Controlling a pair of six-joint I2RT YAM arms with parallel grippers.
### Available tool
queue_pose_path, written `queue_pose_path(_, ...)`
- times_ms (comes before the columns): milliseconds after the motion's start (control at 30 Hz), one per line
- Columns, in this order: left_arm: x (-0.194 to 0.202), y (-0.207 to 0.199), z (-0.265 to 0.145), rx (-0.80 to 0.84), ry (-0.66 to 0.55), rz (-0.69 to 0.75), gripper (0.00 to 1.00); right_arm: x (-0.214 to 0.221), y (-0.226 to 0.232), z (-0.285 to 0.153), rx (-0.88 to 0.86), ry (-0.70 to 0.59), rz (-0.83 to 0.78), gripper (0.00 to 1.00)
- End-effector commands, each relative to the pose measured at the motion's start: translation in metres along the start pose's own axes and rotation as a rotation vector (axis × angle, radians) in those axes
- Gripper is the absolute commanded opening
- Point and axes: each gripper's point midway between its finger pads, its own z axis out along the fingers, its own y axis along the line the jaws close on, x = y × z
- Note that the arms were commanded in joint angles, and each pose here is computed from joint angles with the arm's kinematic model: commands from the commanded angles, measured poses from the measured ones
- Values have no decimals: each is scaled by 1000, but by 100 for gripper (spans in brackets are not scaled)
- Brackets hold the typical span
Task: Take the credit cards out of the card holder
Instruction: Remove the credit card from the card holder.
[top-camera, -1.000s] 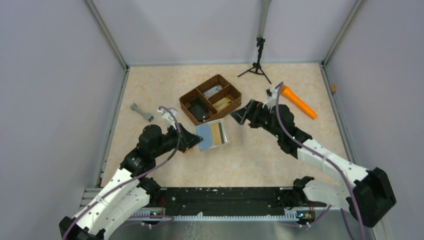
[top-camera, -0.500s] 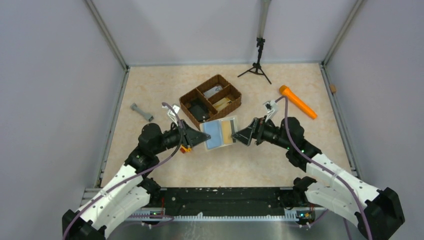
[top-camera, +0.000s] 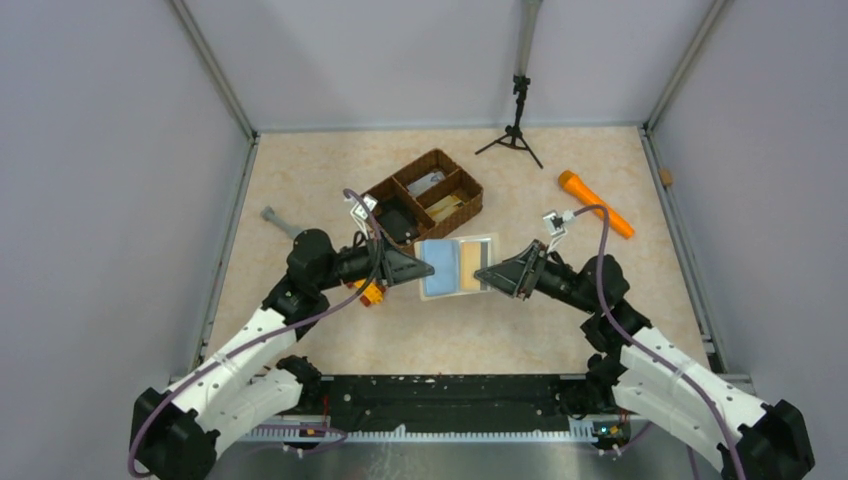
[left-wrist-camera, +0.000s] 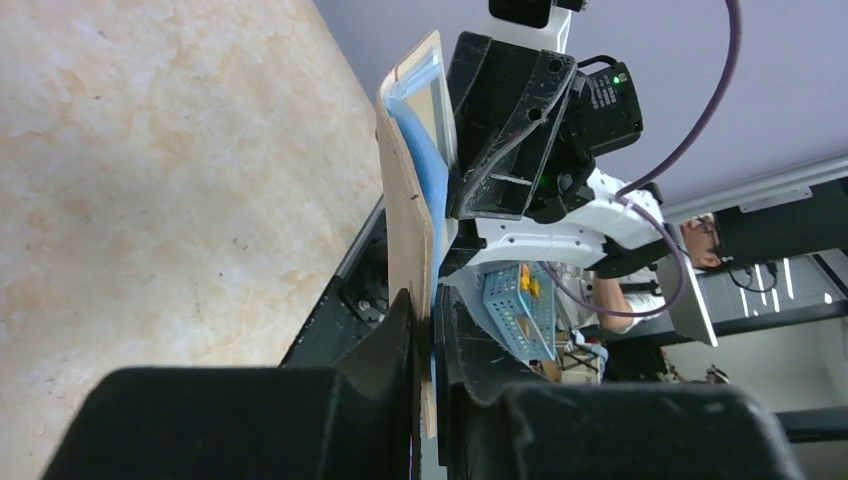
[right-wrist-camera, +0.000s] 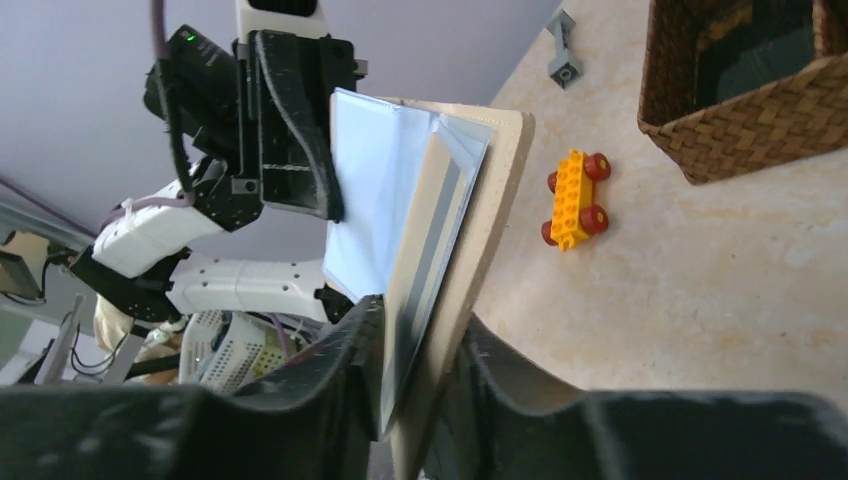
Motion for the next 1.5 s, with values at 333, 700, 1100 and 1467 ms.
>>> queue_pose_path(333,1,15,-4,-38,-48,82,40,-14,12,-11,28,-43,-29,0)
queue_pose_path(700,-9,57,-32,-429,-23,177,68,-4,-50,2,297,68,-47,0)
queue_pose_path(1100,19,15,-4,-94,13,128,57,8,-41,9,195,90,13,0)
queue_pose_path(1467,29,31,45,-44,18,74,45,16,-16,8,38,102,51,0)
